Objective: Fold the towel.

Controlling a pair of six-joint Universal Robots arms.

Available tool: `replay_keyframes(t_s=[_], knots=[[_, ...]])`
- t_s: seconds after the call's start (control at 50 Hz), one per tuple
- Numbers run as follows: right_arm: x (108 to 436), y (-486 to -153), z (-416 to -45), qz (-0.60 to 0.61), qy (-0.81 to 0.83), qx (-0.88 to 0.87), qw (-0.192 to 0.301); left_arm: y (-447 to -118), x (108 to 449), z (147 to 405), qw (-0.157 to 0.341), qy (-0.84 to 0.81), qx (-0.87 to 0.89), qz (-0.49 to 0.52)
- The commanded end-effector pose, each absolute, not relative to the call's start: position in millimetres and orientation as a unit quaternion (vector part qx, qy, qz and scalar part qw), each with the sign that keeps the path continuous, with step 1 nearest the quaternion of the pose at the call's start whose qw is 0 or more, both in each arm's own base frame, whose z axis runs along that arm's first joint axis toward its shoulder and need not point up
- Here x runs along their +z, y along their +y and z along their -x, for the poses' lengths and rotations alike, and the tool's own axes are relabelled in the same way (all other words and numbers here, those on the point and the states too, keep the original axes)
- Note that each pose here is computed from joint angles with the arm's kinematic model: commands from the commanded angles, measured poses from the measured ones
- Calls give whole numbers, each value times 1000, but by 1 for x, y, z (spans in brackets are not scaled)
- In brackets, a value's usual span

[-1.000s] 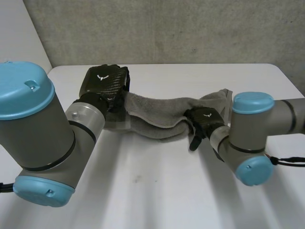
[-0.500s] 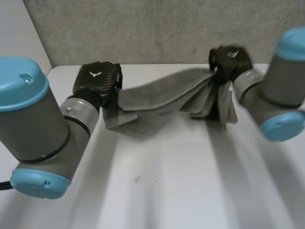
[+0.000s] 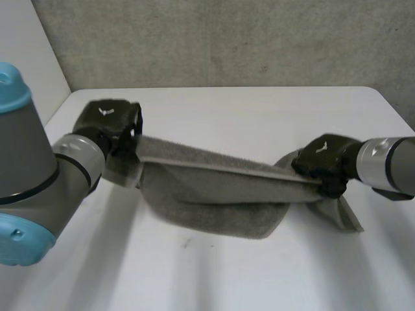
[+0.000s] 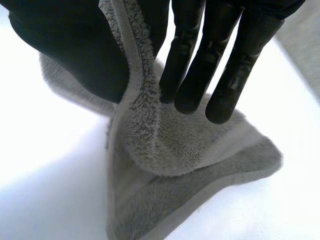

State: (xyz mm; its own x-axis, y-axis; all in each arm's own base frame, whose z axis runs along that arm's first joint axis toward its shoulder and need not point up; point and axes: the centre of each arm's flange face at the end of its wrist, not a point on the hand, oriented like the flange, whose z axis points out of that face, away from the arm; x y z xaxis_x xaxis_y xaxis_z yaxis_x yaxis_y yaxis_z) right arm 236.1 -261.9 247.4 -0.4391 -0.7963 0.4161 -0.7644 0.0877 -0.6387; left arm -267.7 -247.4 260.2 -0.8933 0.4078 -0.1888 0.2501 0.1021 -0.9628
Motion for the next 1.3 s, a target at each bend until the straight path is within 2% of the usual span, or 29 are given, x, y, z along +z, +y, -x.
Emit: replay_keyframes(t_s=[0.02,0.06,0.1,0.12,0.14,0.16,0.2,0.22,0.24,0.26,0.28,0.3,0.32,0.36,0.38,0.5,0.54,0.58,0.64,0.68,0.72,0.76,0.8,0.86,0.9,0.94,1.08,1.18,1.3], knots=[[218,-284,-240,533,735,-418,3,-272,221,264,38,-772,591,230],[216,-296,-241,526,730,-436,-18,-284,217,262,28,-772,592,229],[224,-331,-242,494,705,-502,-86,-297,219,262,21,-764,603,229],[224,-331,-242,494,705,-502,-86,-311,225,264,18,-749,623,225],[237,-352,-243,465,681,-552,-125,-325,237,269,21,-722,657,216],[237,-352,-243,464,681,-552,-125,-325,237,269,21,-722,657,216],[284,-385,-249,380,603,-677,-185,-349,278,279,32,-640,745,186],[284,-385,-249,379,602,-677,-186,-349,278,279,32,-640,745,185],[314,-395,-253,327,548,-744,-197,-357,300,282,37,-590,789,168],[343,-396,-255,280,493,-800,-199,-357,300,282,37,-590,789,167],[343,-396,-255,279,492,-800,-199,-361,317,286,43,-539,828,150],[373,-393,-253,236,435,-846,-197,-361,339,287,48,-477,868,129],[373,-392,-253,236,434,-847,-197,-361,340,287,48,-476,868,129],[400,-378,-252,200,375,-885,-189,-348,386,280,55,-368,924,89],[400,-378,-252,200,375,-885,-189,-347,386,280,55,-368,924,88],[374,-360,-261,261,438,-847,-150,-329,390,273,56,-361,926,90],[360,-356,-264,286,467,-825,-138,-329,356,271,51,-424,897,112],[330,-346,-264,333,526,-774,-115,-327,339,270,48,-456,880,123],[314,-341,-264,358,553,-745,-104,-323,308,266,40,-517,843,144],[283,-328,-260,394,608,-685,-78,-320,292,262,34,-549,821,153],[268,-320,-259,411,631,-655,-62,-318,275,256,25,-582,797,163],[253,-311,-259,428,651,-625,-44,-311,242,242,9,-645,744,174],[220,-294,-259,457,680,-573,-7,-305,227,237,4,-673,718,181],[204,-287,-259,468,691,-551,13,-297,208,234,1,-706,682,192],[168,-278,-259,482,717,-502,43,-289,192,232,-1,-730,653,201],[156,-276,-258,485,726,-485,49,-279,176,231,-1,-758,616,213],[143,-277,-249,439,765,-464,77,-277,175,228,-6,-762,612,209],[147,-303,-214,298,824,-471,102,-280,181,224,-9,-759,619,203],[144,-311,-186,227,849,-465,106,-283,187,221,-13,-754,627,196]])
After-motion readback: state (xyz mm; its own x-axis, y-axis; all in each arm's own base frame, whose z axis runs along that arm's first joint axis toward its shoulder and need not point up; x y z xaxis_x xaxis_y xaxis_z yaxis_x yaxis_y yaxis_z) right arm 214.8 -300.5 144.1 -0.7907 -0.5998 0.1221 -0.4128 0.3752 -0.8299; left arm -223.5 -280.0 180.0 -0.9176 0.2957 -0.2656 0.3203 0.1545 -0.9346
